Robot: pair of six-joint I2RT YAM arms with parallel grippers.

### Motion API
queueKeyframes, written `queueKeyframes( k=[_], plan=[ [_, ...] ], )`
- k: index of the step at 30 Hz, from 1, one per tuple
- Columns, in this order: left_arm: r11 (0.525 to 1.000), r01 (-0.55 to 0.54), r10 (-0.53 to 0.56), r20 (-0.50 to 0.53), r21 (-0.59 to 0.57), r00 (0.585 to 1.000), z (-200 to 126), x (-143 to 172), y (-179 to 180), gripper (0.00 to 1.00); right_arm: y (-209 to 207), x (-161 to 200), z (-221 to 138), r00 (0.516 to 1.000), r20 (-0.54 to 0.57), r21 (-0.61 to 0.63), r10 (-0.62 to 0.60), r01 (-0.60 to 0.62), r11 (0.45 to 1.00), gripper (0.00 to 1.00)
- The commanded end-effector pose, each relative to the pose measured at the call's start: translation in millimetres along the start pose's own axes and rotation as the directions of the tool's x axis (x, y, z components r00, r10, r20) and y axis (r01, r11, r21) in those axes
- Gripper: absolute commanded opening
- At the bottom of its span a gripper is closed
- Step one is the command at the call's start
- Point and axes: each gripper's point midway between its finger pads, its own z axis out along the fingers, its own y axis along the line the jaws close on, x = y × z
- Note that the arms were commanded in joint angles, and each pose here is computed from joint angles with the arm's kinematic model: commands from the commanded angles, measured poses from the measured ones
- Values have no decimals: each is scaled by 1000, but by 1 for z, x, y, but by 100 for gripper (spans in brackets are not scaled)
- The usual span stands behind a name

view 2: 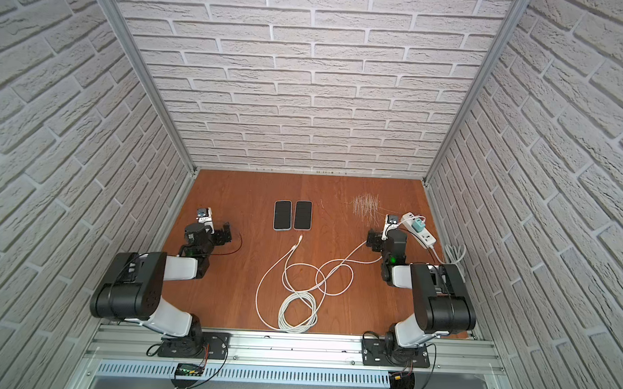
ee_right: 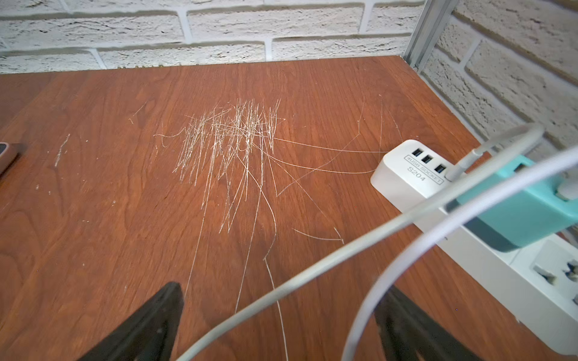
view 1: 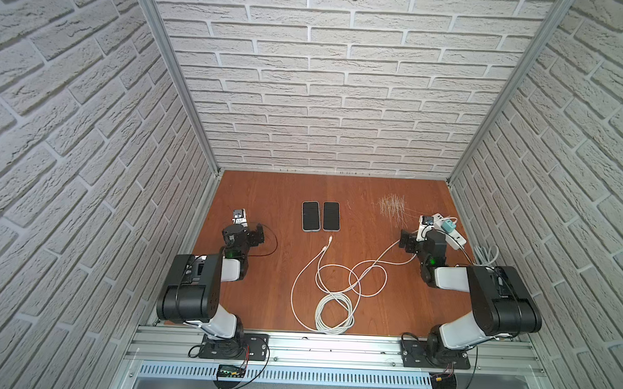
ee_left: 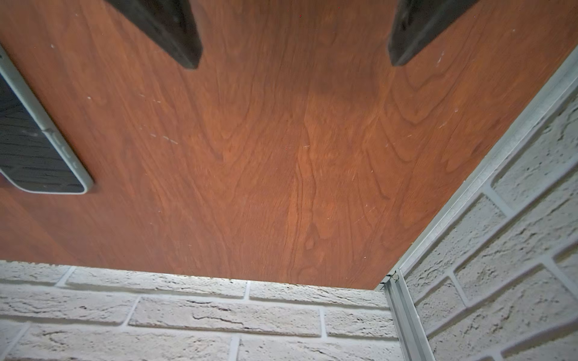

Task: Plug the charging cable into the phone
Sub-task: Pick up the charging cable from the center of the board.

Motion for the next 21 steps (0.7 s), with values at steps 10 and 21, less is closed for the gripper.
queueKeyframes(
  k=[10,21],
  plan=[
    [1000,3,-3,34,9,999,0,-9,0,98,0,-15,-1,999,43,0,-9,9,1000,99],
    [975,48,-50,-5,-219,999,-20,-42,31,98,-1,-15,-2,999,45,2,-6,6,1000,99]
  ],
)
